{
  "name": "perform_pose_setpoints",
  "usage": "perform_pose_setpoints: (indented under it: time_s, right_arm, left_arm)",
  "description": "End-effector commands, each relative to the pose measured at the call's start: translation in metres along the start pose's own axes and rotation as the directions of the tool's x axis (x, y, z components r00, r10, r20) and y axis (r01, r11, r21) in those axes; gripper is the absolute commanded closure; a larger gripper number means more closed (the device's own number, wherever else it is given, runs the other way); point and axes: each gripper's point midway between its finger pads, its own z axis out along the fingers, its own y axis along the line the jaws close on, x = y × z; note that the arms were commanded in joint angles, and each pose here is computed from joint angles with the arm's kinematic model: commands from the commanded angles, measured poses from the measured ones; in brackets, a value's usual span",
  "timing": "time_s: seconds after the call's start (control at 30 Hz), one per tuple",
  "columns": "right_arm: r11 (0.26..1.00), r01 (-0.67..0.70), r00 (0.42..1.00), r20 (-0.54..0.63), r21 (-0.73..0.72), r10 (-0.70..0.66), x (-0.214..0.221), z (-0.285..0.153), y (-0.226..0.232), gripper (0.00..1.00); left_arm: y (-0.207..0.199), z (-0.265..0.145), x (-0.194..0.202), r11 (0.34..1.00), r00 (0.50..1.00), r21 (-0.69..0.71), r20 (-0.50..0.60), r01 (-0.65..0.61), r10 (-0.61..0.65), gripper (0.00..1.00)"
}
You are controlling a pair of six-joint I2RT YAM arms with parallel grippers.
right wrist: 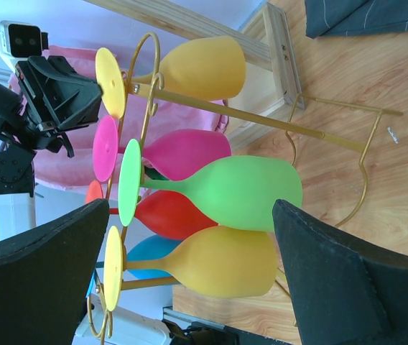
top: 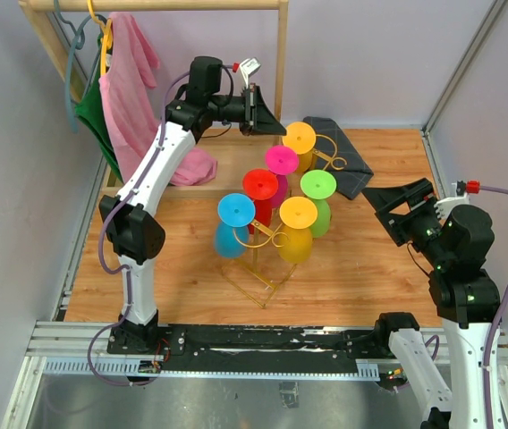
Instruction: Take the wine glass off the wine glass rack
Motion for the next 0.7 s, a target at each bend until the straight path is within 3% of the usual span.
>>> perform_pose_setpoints:
  time_s: [0.0,0.67]
  right_arm:
    - [1.0,0.01,1.0,-0.01,-0.004,-0.01,0.005,0.0,-0.002,0.01]
    - [1.0,0.008,1.0,-0.01,0.007,-0.008,0.007,0.001,-0.007,0.01]
  left_arm:
    - [-0.021,-0.006,-0.004,0.999,1.0,0.045,0.011,-0.008,0.008,1.0]
    - [-0.011,-0.003,-0.008,0.996,0.996,0.036,0.021,0.081,-0.082,1.0]
